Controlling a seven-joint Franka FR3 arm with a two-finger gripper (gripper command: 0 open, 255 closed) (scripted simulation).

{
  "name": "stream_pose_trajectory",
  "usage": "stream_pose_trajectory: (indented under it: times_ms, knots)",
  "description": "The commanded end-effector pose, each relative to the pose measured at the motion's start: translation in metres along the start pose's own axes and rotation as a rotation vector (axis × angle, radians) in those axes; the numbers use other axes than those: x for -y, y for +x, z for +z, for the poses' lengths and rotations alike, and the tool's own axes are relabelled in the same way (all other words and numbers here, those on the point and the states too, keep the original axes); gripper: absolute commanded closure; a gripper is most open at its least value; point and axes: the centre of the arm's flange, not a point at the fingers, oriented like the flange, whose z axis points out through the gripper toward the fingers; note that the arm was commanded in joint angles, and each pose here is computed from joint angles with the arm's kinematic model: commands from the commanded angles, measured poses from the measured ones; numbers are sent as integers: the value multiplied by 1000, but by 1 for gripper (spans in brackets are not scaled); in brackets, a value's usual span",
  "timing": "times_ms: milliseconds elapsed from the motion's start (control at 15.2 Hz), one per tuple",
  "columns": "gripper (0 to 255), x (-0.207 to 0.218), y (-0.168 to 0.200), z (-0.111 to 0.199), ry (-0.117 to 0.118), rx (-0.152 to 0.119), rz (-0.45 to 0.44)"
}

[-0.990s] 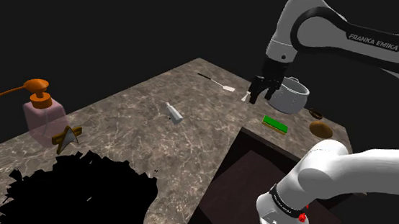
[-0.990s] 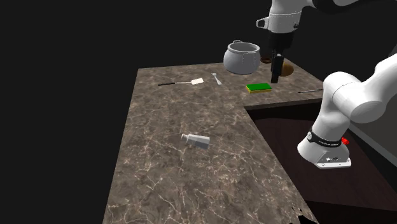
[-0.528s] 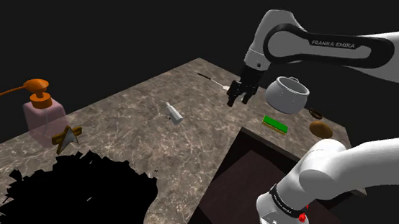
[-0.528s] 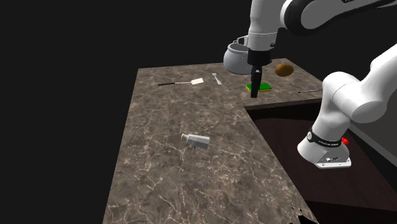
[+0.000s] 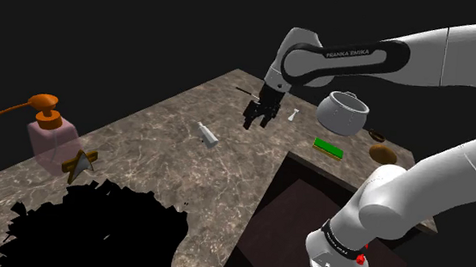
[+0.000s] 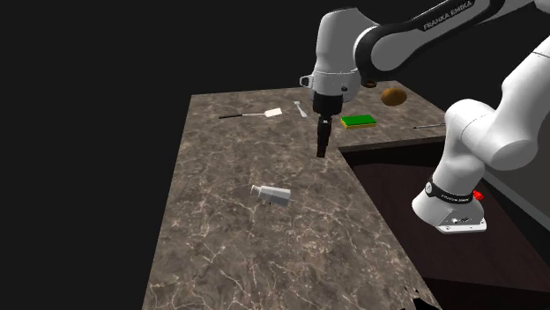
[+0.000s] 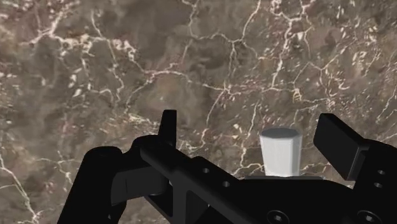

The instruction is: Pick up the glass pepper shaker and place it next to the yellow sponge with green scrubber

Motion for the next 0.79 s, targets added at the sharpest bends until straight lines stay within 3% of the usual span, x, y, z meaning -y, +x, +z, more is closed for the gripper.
stream_pose_trajectory:
  times_ms: [0,726]
  knots:
    - [0,8,17,16,27,-14,-13]
    - [0,51,110,91,170,-78,-84]
